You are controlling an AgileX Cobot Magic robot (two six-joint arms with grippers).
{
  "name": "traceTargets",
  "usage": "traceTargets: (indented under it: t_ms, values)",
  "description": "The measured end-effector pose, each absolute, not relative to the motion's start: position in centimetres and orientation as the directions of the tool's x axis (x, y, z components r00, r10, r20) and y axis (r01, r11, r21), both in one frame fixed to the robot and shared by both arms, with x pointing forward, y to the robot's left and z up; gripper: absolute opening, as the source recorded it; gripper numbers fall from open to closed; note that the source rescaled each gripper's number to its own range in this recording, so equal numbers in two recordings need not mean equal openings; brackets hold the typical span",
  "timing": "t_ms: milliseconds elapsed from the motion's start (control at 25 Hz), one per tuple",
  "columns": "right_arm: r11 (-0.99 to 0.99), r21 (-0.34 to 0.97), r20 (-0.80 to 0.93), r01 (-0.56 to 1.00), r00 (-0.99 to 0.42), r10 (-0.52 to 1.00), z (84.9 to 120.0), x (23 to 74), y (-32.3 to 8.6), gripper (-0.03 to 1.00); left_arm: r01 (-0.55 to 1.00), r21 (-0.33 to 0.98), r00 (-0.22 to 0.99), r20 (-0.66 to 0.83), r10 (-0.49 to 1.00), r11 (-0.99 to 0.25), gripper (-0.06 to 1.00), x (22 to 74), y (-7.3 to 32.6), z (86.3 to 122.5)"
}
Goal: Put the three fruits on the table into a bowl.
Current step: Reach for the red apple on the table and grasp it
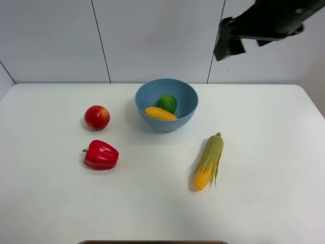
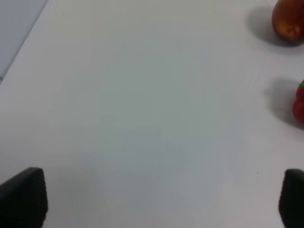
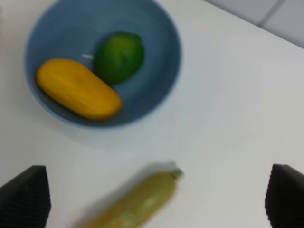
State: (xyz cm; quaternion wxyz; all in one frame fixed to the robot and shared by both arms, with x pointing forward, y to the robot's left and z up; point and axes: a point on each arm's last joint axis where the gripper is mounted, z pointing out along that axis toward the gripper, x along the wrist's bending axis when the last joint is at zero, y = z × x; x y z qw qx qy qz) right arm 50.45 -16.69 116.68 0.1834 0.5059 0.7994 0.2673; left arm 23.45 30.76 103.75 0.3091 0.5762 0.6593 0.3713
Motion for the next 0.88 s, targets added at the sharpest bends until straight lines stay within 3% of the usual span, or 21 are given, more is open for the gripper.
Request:
traceTargets:
  t_ms: [280, 440, 640, 880]
  values:
    - [0.291, 0.674, -0.12, 0.679, -0.288, 0.95, 121.7, 44.1, -21.7, 0.74, 0.53, 0.846, -0.145, 0.02, 0.989, 0.06, 1.0, 23.5, 30.8, 103.7]
    - [0.259, 0.733, -0.12, 0.63, -0.254, 0.96, 122.6, 40.2, -23.9, 0.74, 0.53, 0.846, -0.145, 0.02, 0.989, 0.06, 1.0, 23.5, 30.8, 103.7]
    - [0.237, 0.76, -0.111, 0.606, -0.238, 0.965, 120.5, 34.8, -26.8, 0.74, 0.53, 0.846, -0.145, 0.02, 0.989, 0.06, 1.0, 23.5, 30.8, 103.7]
    - [0.13, 0.754, -0.102, 0.644, -0.08, 0.992, 114.1, 29.2, -30.4, 0.74, 0.53, 0.846, -0.145, 0.02, 0.989, 0.06, 1.0, 23.5, 30.8, 103.7]
